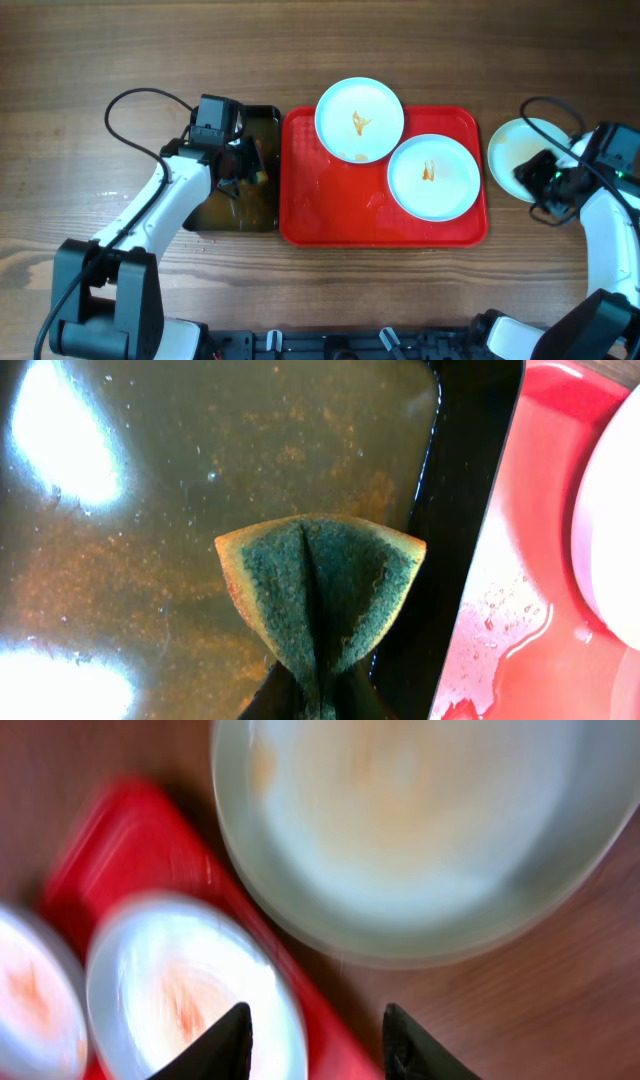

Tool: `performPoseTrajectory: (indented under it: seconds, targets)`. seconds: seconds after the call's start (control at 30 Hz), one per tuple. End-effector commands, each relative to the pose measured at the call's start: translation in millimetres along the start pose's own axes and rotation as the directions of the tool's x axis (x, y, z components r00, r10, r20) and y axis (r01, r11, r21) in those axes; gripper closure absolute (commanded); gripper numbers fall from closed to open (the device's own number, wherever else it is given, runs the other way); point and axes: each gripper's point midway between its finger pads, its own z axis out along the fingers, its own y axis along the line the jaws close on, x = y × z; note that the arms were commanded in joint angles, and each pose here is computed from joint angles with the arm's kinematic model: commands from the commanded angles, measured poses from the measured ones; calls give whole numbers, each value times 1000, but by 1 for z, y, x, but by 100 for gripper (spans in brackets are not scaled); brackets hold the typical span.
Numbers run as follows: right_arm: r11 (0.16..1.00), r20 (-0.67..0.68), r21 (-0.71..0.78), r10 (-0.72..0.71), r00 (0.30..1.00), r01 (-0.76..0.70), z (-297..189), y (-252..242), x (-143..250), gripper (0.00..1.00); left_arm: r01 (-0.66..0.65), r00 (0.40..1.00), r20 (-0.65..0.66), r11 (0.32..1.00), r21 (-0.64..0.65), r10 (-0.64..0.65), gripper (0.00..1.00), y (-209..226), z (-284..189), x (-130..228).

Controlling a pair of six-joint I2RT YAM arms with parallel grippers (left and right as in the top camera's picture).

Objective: Clean dirty plates on tray and stack at the side
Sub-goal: 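Carry the plate with the right gripper to the table right of the tray, then grasp the right plate on the red tray with the right gripper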

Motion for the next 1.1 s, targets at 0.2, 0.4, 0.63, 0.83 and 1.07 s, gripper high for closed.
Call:
performPoseTrajectory:
  seconds: [0.2,0.4,0.63,0.83,1.07]
  targets:
    - [992,-241,-2,-126,962,129,34,4,88,53,-17,1000,3,1000,-10,17,96,3,2,-2]
    - [983,-175,25,-176,969,183,52,19,91,54,-16,1000,3,1000,-11,16,96,3,2,-1]
    - [976,-176,124,-153,972,176,60,21,105,60,-15,1000,-4,1000,-14,15,96,4,2,0]
    - [974,-226,168,-111,968,151,80,4,118,79,-15,1000,-7,1000,-16,15,96,4,2,1]
    - [971,-290,50,-210,934,234,79,19,131,96,-15,1000,-8,1000,-15,15,96,4,2,1]
